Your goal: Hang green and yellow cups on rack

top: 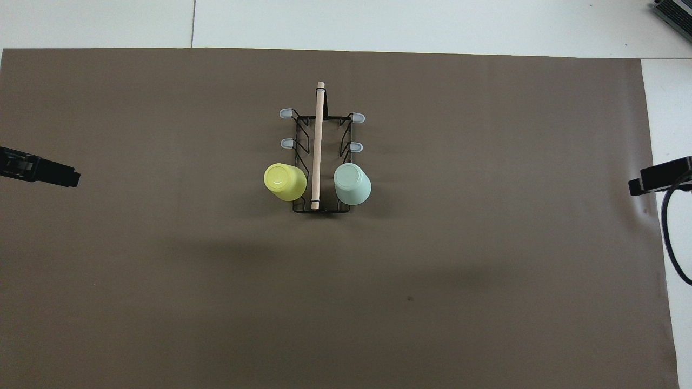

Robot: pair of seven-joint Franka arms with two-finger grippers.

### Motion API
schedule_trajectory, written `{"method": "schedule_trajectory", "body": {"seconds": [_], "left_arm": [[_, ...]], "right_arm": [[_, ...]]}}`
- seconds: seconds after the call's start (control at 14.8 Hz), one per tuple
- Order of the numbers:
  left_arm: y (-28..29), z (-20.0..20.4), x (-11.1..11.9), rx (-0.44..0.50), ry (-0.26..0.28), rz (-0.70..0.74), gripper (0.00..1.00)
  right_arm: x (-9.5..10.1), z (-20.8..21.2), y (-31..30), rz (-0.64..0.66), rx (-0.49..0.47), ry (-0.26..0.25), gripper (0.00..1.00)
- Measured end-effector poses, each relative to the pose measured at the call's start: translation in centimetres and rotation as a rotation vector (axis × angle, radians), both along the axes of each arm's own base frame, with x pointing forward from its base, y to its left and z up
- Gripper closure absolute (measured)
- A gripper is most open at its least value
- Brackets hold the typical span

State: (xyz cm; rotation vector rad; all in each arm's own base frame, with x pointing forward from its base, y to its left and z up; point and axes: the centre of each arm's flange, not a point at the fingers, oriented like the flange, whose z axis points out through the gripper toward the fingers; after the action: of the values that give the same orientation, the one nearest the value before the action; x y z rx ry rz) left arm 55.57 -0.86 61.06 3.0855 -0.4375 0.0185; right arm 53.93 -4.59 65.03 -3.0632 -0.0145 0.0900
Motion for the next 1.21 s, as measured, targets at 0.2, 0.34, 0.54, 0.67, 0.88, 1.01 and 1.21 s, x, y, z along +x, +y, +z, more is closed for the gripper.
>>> {"method": "schedule_trajectory", "body": {"seconds": [0.2, 0.34, 0.54, 0.67, 0.88, 1.01, 1.21], "left_arm": [[0.0, 0.0, 0.0, 0.0, 0.0, 0.0, 0.0], [0.0, 0.0, 0.0, 0.0, 0.0, 0.0, 0.0], [0.0, 0.0, 0.0, 0.0, 0.0, 0.0, 0.0], [0.0, 0.0, 0.0, 0.0, 0.0, 0.0, 0.0], [0.0, 0.0, 0.0, 0.0, 0.0, 0.0, 0.0], [0.0, 0.0, 0.0, 0.0, 0.0, 0.0, 0.0], [0.0, 0.0, 0.0, 0.0, 0.0, 0.0, 0.0]], "right_arm": [[0.34, -0.68, -0.42, -0.008, -0.001, 0.013, 0.0], [0.43, -0.86, -0.42, -0.007, -0.001, 0.017, 0.0], [0.46, -0.85, -0.16, -0.001, -0.001, 0.017, 0.0], [0.48, -0.87, -0.1, 0.003, -0.001, 0.017, 0.0], [0.55, -0.88, -0.13, 0.037, 0.001, 0.01, 0.0], [0.55, -0.89, -0.17, 0.043, 0.002, 0.01, 0.0], [0.57, -0.93, -0.27, 0.043, 0.002, 0.011, 0.0]]}}
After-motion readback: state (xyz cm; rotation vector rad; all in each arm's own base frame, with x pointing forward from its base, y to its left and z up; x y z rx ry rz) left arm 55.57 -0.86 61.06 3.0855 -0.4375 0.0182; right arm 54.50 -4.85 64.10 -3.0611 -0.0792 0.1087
